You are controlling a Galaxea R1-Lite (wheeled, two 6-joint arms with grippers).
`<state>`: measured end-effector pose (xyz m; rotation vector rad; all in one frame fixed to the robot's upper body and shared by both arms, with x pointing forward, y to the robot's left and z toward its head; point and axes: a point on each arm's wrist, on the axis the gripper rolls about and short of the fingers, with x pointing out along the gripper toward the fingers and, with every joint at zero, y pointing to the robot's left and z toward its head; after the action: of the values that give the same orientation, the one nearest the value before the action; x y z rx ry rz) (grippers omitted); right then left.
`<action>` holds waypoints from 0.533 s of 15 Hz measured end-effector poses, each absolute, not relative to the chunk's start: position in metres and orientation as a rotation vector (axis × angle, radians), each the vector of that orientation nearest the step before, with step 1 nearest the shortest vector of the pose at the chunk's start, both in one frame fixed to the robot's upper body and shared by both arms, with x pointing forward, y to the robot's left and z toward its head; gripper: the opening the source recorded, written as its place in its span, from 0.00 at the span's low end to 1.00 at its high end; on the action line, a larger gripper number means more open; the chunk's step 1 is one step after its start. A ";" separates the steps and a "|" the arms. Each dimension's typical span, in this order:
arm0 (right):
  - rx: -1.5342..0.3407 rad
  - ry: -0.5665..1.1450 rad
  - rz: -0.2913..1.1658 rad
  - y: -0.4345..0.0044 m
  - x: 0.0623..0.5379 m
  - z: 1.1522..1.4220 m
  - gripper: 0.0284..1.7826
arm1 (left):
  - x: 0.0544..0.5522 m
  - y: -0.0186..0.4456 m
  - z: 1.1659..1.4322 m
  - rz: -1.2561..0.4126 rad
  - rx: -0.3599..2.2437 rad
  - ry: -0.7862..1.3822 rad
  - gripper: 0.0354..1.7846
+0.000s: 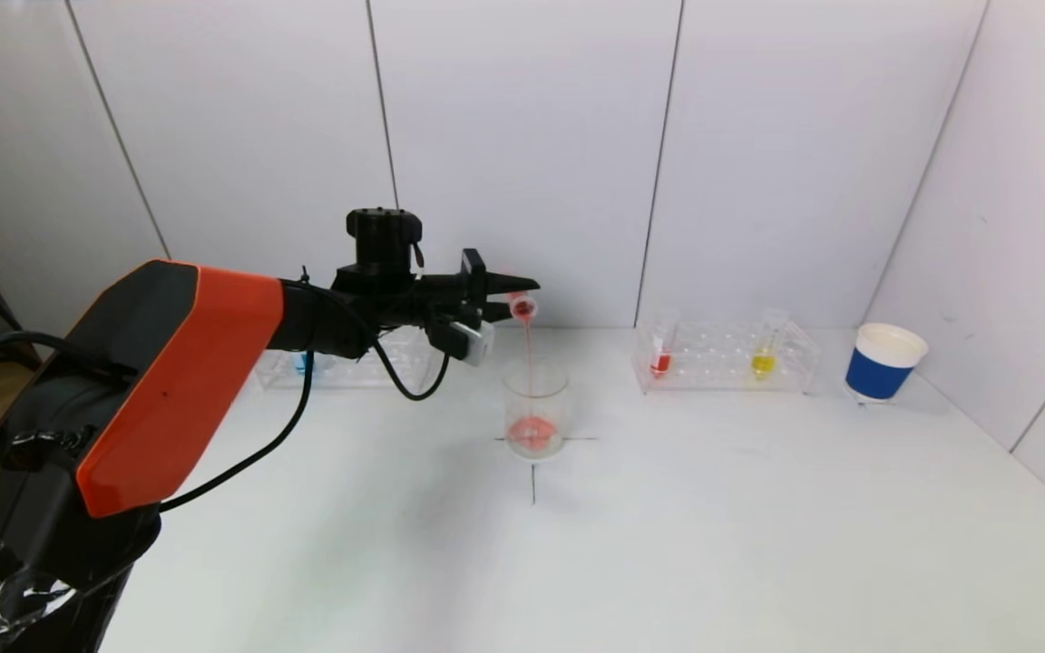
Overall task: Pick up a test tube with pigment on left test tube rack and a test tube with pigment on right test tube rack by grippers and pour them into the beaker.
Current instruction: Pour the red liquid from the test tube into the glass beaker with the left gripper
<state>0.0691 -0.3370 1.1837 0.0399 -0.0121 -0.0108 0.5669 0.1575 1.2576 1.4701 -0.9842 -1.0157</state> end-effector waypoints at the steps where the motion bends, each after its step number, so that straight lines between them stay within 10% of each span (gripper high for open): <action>1: 0.040 -0.013 -0.010 -0.337 0.069 1.184 1.00 | 0.566 0.158 1.259 -1.010 1.479 -0.992 0.24; 8: 0.039 -0.012 -0.011 -0.337 0.069 1.184 1.00 | 0.564 0.157 1.266 -0.967 1.541 -1.027 0.24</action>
<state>0.0691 -0.3370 1.1837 0.0395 -0.0121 -0.0108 0.5642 0.1570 1.2657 1.5408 -1.0268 -0.9674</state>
